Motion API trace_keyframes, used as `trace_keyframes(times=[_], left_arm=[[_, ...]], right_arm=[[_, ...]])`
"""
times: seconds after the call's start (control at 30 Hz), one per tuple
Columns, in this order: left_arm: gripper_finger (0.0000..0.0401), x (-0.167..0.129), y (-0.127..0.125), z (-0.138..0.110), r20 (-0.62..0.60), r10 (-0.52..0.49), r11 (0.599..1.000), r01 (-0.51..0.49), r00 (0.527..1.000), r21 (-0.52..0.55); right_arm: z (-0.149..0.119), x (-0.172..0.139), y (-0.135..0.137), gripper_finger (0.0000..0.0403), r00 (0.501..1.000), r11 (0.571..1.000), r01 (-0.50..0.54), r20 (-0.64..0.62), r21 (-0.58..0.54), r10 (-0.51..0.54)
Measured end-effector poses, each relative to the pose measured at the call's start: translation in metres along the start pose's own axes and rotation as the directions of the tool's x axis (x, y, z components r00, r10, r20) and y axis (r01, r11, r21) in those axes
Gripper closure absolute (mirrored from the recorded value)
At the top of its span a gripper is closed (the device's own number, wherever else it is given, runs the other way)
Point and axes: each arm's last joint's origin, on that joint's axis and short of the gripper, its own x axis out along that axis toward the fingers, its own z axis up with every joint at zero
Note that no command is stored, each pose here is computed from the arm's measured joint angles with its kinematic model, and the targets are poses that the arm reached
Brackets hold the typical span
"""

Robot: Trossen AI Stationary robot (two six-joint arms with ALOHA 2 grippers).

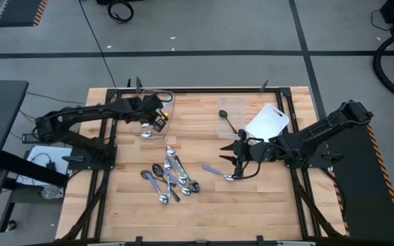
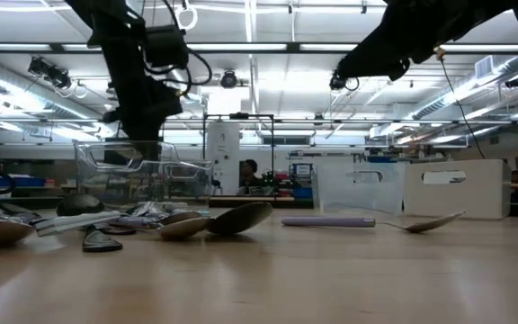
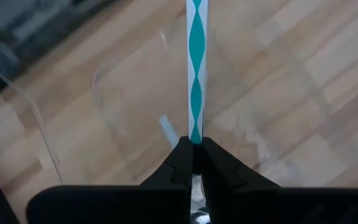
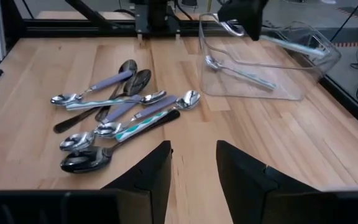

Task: Sort silverware by color (type)
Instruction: Put the green pattern spoon into the transparent bin

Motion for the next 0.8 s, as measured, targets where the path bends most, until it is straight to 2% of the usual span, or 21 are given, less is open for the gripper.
trace_keyframes(times=[0.27, 0.63, 0.8], left_arm=[[0.0378, 0.023, 0.011, 0.003, -0.095, -0.012, 0.999, 0.007, 0.995, -0.051], [0.0377, 0.049, 0.005, -0.002, -0.22, -0.044, 0.997, 0.029, 0.975, -0.072], [0.0335, 0.056, 0.0, -0.006, -0.254, -0.047, 0.997, 0.029, 0.966, -0.077]], right_arm=[[-0.009, 0.002, 0.0, 0.0266, 0.996, 0.998, -0.058, 0.072, -0.021, 0.06], [-0.023, 0.003, -0.004, 0.0266, 0.994, 0.997, -0.062, 0.087, -0.049, 0.066], [-0.022, 0.003, -0.004, 0.0268, 0.993, 0.996, -0.072, 0.087, -0.055, 0.076]])
